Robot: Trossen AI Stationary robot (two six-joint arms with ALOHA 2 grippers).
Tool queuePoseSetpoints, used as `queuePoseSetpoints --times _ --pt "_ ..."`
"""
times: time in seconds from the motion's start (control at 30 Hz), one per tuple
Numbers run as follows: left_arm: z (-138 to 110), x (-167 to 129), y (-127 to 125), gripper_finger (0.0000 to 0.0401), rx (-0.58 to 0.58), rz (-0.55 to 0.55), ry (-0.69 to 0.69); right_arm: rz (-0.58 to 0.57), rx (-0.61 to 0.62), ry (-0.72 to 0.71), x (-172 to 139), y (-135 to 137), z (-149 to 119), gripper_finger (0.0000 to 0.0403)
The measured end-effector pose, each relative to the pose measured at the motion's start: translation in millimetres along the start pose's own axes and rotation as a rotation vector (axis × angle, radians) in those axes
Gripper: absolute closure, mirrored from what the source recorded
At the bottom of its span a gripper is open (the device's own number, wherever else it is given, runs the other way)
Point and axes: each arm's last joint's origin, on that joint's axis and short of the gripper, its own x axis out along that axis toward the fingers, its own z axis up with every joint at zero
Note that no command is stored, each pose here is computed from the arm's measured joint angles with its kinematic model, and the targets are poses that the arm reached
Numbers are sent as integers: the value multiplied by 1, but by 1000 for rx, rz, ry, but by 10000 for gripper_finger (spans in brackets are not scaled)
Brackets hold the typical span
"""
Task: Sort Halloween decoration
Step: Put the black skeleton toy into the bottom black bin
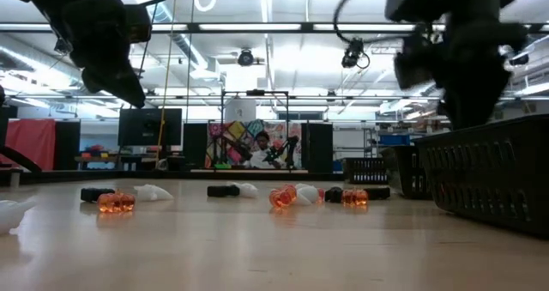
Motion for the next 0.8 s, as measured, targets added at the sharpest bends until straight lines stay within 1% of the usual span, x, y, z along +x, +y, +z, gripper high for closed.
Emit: queuePoseSetpoints --times 0.2,0.3,0.6,0.7,0.8 --pt "2 0 -1 278 10 -11 -16 -6 -78 -146 -28 22 30 231" --pt "2 0 -2 278 19 -16 -22 -20 -129 -164 -30 33 46 231" --pt "3 0 -2 278 20 -19 -28 -42 -329 -144 -9 69 102 231" --pt "3 0 -2 278 20 -18 -26 -65 -403 -102 3 75 113 231" --pt "2 0 -2 278 20 -17 -24 -92 -492 -33 18 80 115 231"
